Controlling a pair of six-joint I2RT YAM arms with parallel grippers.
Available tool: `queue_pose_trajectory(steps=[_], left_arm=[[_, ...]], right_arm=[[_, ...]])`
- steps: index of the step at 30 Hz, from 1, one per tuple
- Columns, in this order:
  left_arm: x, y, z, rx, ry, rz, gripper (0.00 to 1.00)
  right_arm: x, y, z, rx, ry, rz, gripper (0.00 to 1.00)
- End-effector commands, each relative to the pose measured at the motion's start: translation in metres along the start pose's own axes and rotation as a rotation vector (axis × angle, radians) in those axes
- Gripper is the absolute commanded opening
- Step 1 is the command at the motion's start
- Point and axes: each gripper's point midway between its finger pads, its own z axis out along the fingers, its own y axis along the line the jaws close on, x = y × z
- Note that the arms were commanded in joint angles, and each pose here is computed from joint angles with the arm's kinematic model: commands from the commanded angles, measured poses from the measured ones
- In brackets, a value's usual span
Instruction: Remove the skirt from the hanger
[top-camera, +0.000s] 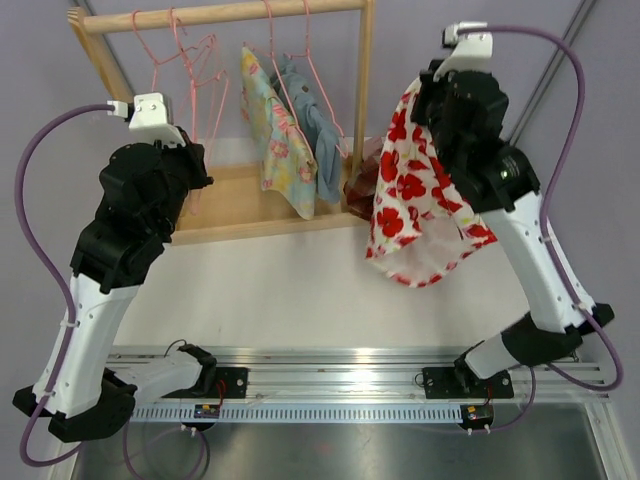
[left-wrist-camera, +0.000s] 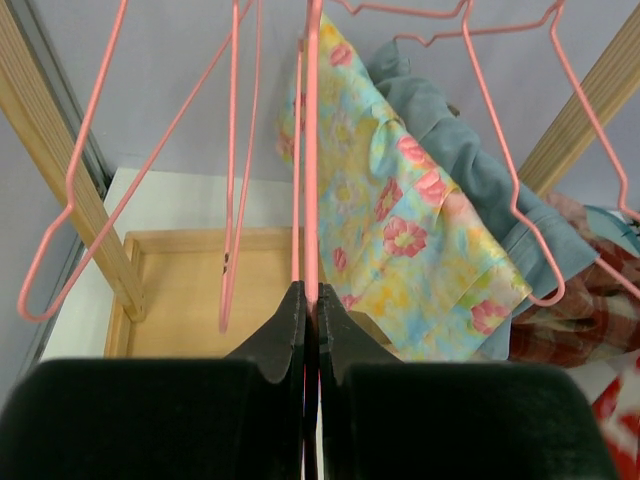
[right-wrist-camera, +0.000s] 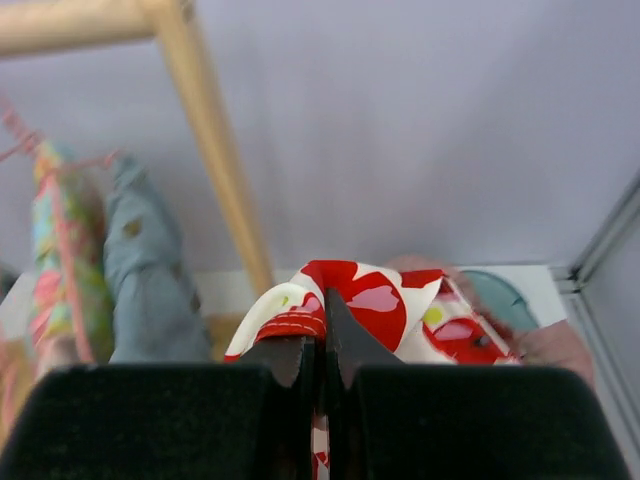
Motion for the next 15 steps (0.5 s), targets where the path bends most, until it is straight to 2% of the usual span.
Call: queue_pose_trajectory(steps=[1,3,4,5,9,10,12,13,15], left_arm=[[-0.009,-0.003,-0.005,0.024,-0.060,-0.062,0.00],[0.003,-0.003,-0.002,0.024,-0.039,-0.065,0.00],[0.004,-0.004,-0.002,0.028,-0.035,-0.069,0.00],[0.006,-0.005,-0.001,0.034,-0.031,-0.069,0.00],[0.008,-0.010,0.001,0.054,-0.015,-0.061,0.00],[0.007,-0.011,0.002,0.055,-0.016,-0.061,0.00],[0.007,-0.013,0.005,0.057,-0.015,-0.059,0.00],[0.003,-0.013,0.005,0.057,-0.023,-0.060,0.00],[0.002,-0.016,0.012,0.055,-0.021,-0.054,0.00]], right_arm=[[-0.054,-0.039,0.024,0.118,-0.087,0.006,0.00],[-0.058,-0.056,0.053,0.146,-0.104,0.077,0.00],[-0.085,-0.063,0.049,0.153,-0.171,0.113,0.00],[-0.089,-0.074,0.055,0.181,-0.188,0.115,0.00],[-0.077,-0.104,0.104,0.284,-0.227,0.124,0.00],[-0.052,-0.111,0.122,0.304,-0.182,0.123,0.00],[-0.028,-0.120,0.146,0.322,-0.180,0.173,0.00],[0.022,-0.130,0.165,0.348,-0.088,0.159,0.00],[0.072,-0.132,0.182,0.355,-0.010,0.185,0.00]])
